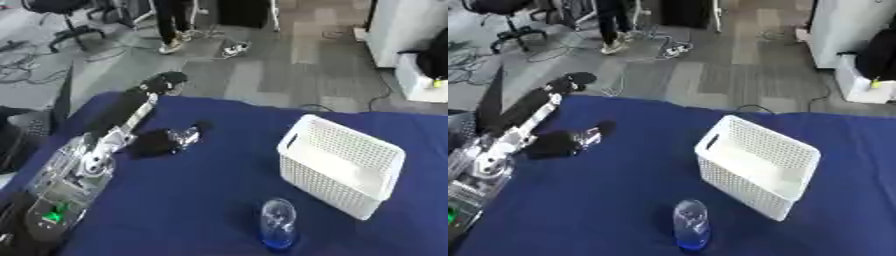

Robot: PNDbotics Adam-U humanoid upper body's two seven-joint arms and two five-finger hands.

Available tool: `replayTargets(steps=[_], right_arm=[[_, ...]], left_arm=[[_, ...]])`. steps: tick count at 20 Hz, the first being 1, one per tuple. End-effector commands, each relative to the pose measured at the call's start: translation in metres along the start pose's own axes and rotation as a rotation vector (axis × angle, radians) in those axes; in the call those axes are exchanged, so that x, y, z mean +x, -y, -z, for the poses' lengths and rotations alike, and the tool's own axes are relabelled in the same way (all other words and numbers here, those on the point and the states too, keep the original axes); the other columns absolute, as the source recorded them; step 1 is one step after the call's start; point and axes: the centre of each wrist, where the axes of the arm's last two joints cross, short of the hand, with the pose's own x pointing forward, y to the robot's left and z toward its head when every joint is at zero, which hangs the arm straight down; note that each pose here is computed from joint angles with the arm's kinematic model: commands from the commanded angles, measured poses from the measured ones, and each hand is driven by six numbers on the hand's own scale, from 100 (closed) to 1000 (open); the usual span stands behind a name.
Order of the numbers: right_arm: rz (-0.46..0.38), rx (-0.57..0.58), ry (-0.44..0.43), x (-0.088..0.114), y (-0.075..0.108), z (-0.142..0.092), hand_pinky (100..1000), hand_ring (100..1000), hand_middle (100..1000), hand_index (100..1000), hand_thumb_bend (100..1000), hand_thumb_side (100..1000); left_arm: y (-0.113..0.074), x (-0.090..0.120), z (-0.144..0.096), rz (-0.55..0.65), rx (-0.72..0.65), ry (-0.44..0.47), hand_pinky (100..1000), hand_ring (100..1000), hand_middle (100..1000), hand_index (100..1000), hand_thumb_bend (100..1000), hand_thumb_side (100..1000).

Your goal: Pick up objects on the table and place them in the box.

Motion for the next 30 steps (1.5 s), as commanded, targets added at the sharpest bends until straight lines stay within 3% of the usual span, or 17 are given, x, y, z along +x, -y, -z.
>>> replayTargets(steps=[1, 12, 15, 21, 30], right_arm=[[-0.008, -0.008, 0.023, 0.003, 0.006, 0.004, 566, 602, 599, 712, 138, 796], [0.002, -0.008, 0.024, 0.003, 0.005, 0.005, 565, 602, 598, 711, 134, 796], [0.006, -0.005, 0.025, 0.003, 0.004, 0.005, 565, 602, 598, 711, 132, 796], [0.01, -0.005, 0.025, 0.003, 0.003, 0.005, 565, 602, 598, 710, 131, 797], [0.022, -0.001, 0.027, 0.004, 0.002, 0.006, 565, 602, 597, 709, 128, 799]], left_arm=[[-0.006, 0.006, 0.005, 0.005, 0.003, 0.052, 1000, 903, 931, 971, 410, 752], [0.013, 0.018, 0.023, 0.057, -0.063, 0.177, 997, 864, 903, 957, 439, 733], [0.017, 0.022, 0.029, 0.096, -0.076, 0.191, 932, 843, 900, 958, 452, 740], [0.028, 0.027, 0.036, 0.153, -0.109, 0.198, 960, 849, 902, 954, 490, 754], [0.049, 0.034, 0.044, 0.159, -0.17, 0.224, 983, 861, 915, 962, 466, 783]])
